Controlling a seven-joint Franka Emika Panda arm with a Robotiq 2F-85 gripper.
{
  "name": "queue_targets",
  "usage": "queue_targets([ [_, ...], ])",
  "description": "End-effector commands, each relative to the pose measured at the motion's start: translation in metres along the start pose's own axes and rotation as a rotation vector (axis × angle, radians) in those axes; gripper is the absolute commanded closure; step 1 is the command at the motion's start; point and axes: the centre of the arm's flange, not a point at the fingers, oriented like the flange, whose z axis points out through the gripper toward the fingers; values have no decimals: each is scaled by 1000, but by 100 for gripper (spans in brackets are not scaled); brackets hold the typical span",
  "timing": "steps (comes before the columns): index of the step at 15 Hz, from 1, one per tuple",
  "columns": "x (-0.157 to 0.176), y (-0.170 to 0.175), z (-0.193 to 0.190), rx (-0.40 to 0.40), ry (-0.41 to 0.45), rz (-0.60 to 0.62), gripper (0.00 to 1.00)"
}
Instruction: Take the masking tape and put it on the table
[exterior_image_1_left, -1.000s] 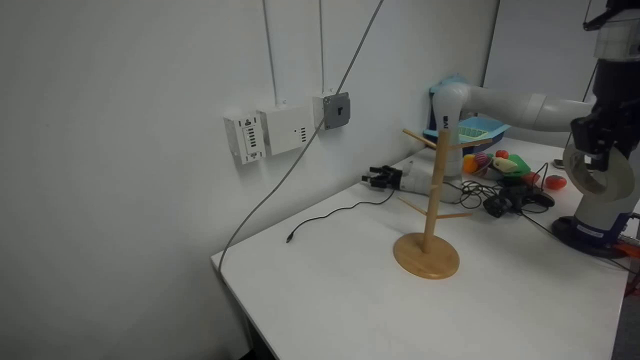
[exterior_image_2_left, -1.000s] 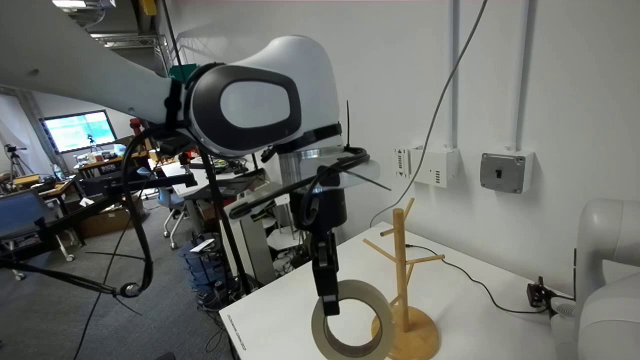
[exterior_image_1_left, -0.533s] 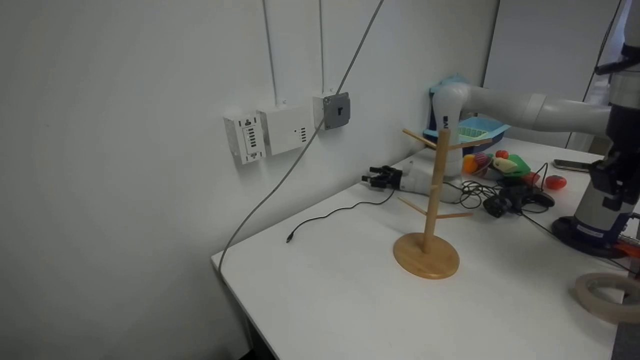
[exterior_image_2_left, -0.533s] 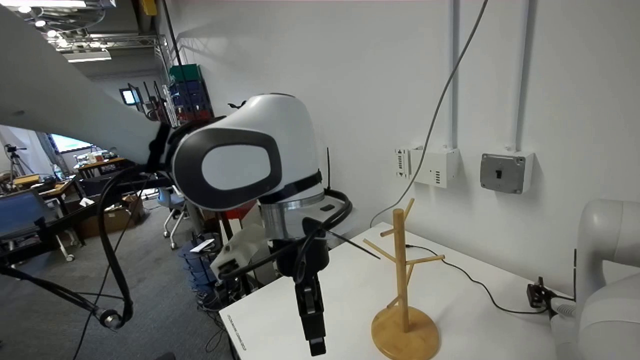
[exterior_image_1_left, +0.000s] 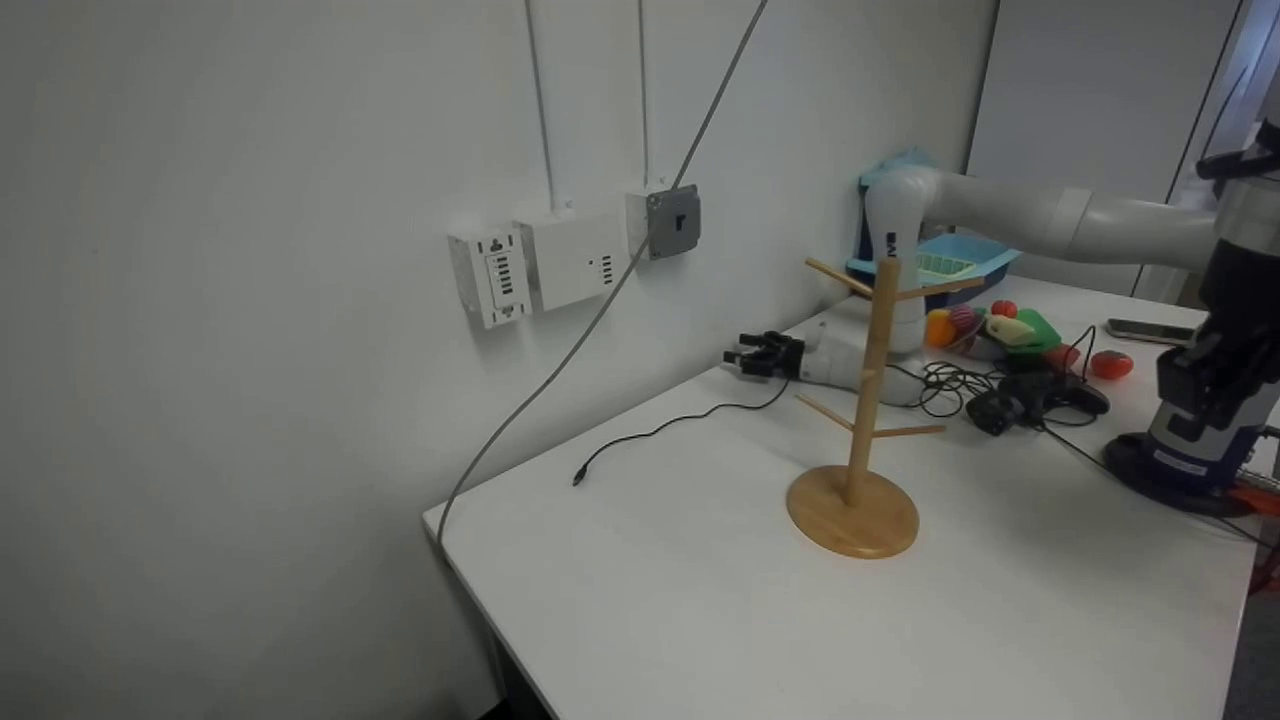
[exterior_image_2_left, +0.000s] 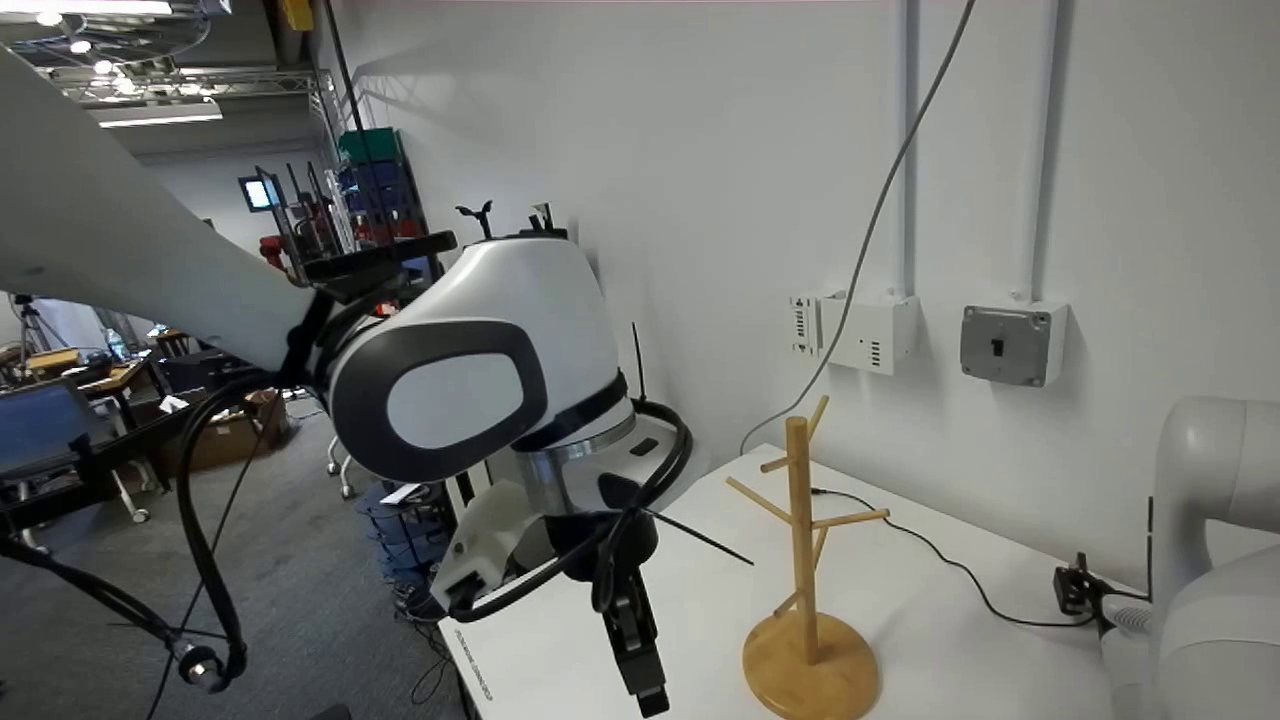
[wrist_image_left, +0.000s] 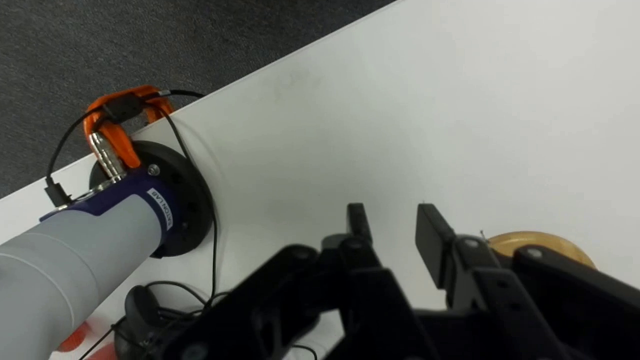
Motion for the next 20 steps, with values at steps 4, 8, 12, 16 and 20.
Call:
queue_targets([
  [4, 7, 6, -19, 51, 65, -14, 92],
  [8, 7, -1, -52, 142, 110, -31, 92],
  [12, 4, -10, -86, 240, 155, -56, 92],
  [16, 4, -18, -112, 312, 212, -81, 92],
  [20, 7, -22, -129, 347, 246, -98, 47],
])
